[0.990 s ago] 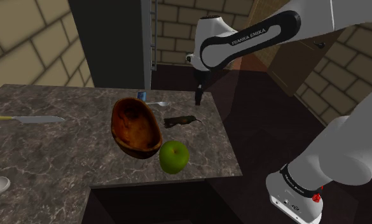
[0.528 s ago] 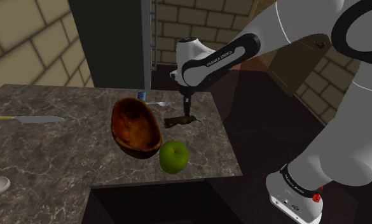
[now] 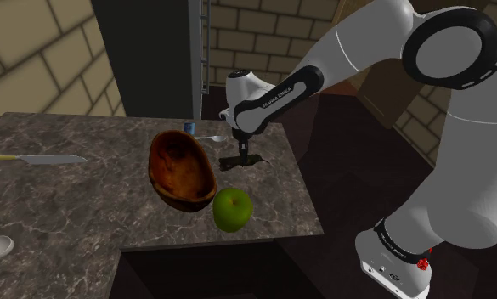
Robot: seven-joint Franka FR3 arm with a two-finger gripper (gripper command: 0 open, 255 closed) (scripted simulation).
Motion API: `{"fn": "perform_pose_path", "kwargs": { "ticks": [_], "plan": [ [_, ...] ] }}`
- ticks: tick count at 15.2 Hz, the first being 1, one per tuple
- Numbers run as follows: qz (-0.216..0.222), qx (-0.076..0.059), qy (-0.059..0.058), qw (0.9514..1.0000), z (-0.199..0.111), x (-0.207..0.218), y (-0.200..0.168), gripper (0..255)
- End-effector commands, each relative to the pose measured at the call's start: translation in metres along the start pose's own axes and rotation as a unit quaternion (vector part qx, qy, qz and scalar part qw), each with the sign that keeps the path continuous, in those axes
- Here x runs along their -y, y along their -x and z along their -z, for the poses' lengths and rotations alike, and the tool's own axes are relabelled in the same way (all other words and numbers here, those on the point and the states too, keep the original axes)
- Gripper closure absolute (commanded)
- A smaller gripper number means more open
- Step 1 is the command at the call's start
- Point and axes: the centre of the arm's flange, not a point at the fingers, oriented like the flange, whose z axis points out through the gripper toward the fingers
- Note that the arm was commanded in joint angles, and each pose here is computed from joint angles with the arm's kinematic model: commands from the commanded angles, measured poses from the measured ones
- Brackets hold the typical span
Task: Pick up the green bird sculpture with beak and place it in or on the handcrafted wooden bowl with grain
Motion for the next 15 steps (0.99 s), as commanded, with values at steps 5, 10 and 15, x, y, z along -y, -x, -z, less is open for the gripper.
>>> {"fn": "perform_pose_path", "kwargs": {
  "ticks": [5,10,15],
  "plan": [
    [0.0,0.0,0.0,1.0,-0.0195,0.0,0.0002,0],
    [0.0,0.0,0.0,1.0,-0.0195,0.0,0.0001,0],
    [0.0,0.0,0.0,1.0,-0.0195,0.0,0.0001,255]
  ]
}}
